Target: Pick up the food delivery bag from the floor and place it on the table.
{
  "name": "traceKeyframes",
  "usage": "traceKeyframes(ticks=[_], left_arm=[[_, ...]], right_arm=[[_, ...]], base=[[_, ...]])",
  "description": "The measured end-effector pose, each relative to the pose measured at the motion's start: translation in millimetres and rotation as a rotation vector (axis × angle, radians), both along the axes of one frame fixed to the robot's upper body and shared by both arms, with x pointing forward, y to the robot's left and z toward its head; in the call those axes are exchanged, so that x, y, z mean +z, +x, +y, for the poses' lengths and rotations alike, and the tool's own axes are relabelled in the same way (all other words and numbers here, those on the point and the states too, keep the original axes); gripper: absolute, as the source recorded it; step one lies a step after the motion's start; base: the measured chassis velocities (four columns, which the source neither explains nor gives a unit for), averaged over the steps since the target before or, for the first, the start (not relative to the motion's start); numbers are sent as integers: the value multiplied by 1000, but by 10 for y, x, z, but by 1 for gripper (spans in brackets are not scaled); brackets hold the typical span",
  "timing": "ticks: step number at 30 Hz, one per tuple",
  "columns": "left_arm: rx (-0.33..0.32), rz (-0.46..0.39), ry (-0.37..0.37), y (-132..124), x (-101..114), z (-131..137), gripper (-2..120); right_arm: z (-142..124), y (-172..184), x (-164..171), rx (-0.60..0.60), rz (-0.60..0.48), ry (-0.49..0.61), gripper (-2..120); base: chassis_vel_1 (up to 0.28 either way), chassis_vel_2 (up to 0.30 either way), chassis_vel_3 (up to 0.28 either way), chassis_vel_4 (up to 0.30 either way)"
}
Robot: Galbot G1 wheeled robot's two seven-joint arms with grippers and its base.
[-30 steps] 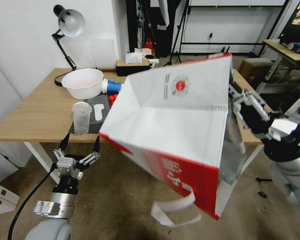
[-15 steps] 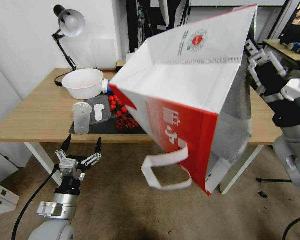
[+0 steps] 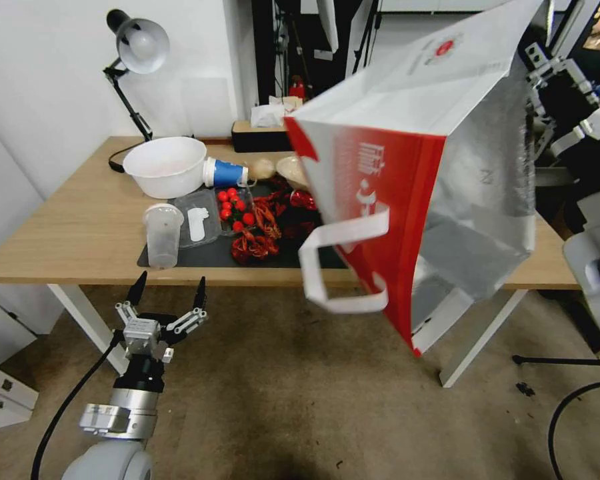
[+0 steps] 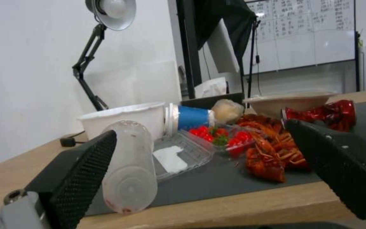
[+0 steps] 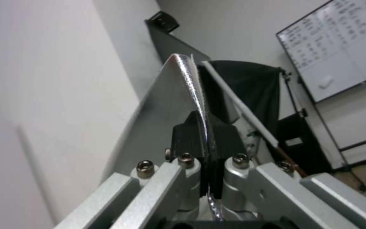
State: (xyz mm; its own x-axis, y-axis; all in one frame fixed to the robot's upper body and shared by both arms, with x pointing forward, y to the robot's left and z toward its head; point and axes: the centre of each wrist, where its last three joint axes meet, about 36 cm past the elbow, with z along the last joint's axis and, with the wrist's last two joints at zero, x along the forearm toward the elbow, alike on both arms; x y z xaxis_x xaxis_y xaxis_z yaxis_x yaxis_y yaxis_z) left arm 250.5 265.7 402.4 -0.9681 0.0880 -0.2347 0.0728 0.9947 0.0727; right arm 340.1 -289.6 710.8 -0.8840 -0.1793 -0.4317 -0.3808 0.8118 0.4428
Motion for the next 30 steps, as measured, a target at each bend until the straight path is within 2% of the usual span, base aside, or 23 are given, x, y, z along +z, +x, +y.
traceKeyframes(ticks=[7, 14, 18, 20, 22, 25, 30], left_arm=[[-9, 4, 3, -6, -9, -18, 100], [-12, 8, 8, -32, -23, -57, 100], [-13, 9, 9, -35, -27, -71, 100], [-13, 9, 9, -41, -34, -100, 100], [-13, 9, 9, -43, -36, -106, 100], [-11, 10, 12, -57, -46, -109, 100], [0, 14, 19, -76, -77, -69, 100]], right_arm=[[-114, 229, 211, -88, 40, 54, 0], [-216, 462, 218, -175, 119, 132, 0], [-247, 533, 226, -186, 133, 166, 0], [-271, 692, 216, -168, 141, 252, 0], [-268, 744, 204, -163, 145, 281, 0], [-200, 927, 167, -152, 179, 389, 0], [-38, 1055, 159, -151, 218, 461, 0]], base=[[0, 0, 0, 0], [0, 0, 0, 0], [0, 0, 0, 0], [0, 0, 0, 0], [0, 0, 0, 0], [0, 0, 0, 0], [0, 0, 0, 0]])
